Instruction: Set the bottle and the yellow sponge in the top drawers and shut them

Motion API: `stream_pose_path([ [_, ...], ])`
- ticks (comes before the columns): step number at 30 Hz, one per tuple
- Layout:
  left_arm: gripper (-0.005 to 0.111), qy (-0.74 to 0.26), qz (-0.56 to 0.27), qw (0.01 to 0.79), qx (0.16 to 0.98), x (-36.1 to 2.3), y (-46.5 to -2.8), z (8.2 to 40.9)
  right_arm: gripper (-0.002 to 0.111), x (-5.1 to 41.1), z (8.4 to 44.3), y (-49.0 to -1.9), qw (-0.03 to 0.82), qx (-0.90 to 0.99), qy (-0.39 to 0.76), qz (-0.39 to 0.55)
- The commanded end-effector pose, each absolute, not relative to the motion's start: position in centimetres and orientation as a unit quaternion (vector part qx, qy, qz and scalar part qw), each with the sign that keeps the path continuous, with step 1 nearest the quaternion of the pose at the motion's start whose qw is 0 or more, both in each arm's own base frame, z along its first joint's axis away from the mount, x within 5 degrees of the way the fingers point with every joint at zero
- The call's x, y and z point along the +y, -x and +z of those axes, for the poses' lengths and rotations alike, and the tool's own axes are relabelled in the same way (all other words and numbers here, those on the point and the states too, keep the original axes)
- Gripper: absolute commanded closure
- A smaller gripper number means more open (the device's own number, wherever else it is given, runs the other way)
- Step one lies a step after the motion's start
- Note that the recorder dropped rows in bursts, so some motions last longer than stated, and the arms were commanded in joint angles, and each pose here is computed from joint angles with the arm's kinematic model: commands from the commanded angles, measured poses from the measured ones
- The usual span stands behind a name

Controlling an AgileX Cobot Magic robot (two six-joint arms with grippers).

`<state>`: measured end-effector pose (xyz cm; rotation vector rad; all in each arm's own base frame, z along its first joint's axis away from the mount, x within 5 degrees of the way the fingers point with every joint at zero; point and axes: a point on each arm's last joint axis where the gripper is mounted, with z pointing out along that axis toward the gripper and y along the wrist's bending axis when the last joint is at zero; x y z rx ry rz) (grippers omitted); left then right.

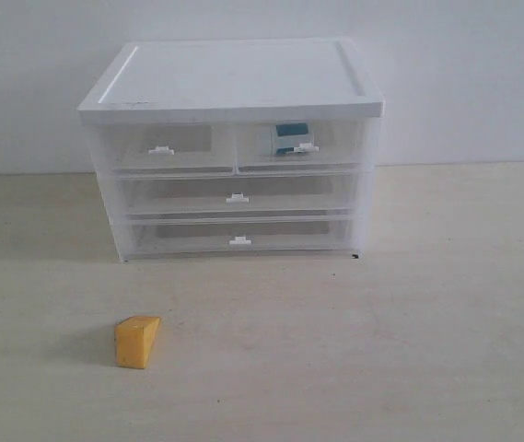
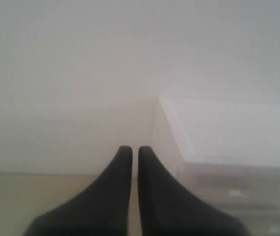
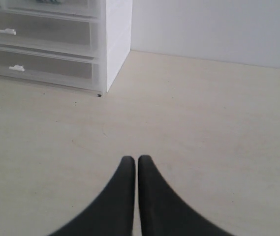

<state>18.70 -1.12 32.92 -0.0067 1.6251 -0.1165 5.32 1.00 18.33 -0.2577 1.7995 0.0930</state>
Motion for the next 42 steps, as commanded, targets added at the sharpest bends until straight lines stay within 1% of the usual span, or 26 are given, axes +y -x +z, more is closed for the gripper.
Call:
stream_pose_path([
  [1,0.103,-0.037,-0.075,0.651,0.755,-3.1,-20.3,31.3,0.108,1.0,18.4,-5.3,0.618,0.777,0.112,0.039],
  [8,0.103,-0.072,-0.118,0.655,0.743,-5.4,-21.5,29.2,0.108,1.0,18.4,-5.3,0.618,0.777,0.112,0.039],
  [15,0.103,-0.074,-0.127,0.636,0.758,-6.2,-22.9,26.1,0.108,1.0,18.4,-5.3,0.618,0.777,0.112,0.039],
  [22,0.103,-0.083,-0.114,0.623,0.770,-7.3,-24.5,23.6,0.108,1.0,18.4,-5.3,0.618,0.777,0.112,0.039],
  [31,0.103,-0.072,-0.065,0.655,0.749,-9.9,-25.9,20.7,0.108,1.0,18.4,-5.3,0.618,0.777,0.112,0.039],
  [34,0.103,-0.073,-0.063,0.669,0.737,-10.9,-26.3,19.8,0.108,1.0,18.4,-5.3,0.618,0.777,0.112,0.039],
  [42,0.103,-0.091,-0.072,0.665,0.738,-13.9,-29.0,17.6,0.108,1.0,18.4,-5.3,0.618,0.777,0.112,0.039],
])
